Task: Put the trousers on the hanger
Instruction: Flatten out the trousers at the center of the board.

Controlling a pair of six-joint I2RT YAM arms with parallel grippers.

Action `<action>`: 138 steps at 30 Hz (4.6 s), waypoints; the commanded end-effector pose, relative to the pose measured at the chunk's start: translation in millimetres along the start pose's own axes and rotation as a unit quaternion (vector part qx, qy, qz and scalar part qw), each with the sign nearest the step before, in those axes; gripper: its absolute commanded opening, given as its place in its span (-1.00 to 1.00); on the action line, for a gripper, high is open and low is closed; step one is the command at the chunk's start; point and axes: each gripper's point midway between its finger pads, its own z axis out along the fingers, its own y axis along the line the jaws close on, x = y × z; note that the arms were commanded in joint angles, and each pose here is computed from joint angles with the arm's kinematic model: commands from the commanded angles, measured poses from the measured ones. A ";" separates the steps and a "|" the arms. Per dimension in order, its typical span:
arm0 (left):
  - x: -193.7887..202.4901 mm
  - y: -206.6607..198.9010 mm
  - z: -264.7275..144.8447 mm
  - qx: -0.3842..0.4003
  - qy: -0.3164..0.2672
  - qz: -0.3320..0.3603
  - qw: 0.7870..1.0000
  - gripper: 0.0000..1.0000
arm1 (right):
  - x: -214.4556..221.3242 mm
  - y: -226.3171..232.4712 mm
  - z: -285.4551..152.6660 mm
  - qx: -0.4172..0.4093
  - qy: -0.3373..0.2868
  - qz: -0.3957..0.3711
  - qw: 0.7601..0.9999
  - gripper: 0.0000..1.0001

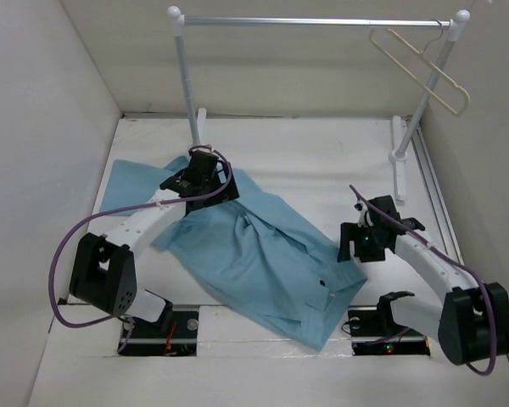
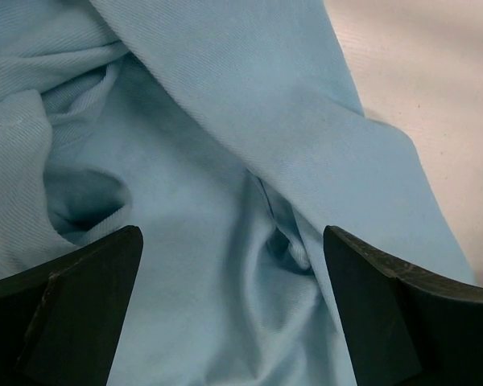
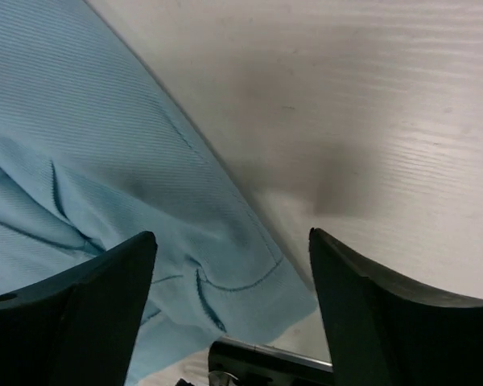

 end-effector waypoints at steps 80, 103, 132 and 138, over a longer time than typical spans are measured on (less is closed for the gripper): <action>-127.6 248.3 -39.5 -0.241 -0.201 -0.300 0.901 0.59 | 32.7 125.0 -61.3 -0.120 -0.029 -0.310 0.943 0.40; -154.6 169.3 104.0 -0.146 -0.024 -0.218 0.965 -0.06 | -49.1 184.9 -48.2 -0.181 -0.098 -0.328 0.922 -0.35; -272.4 69.6 -94.4 -0.002 -0.278 -0.208 0.938 -1.00 | -55.9 145.0 50.4 -0.108 -0.056 -0.249 0.961 0.13; -136.2 123.8 -108.0 -0.061 -0.283 -0.246 0.925 -1.00 | -31.6 129.6 58.3 -0.111 -0.031 -0.236 0.965 0.12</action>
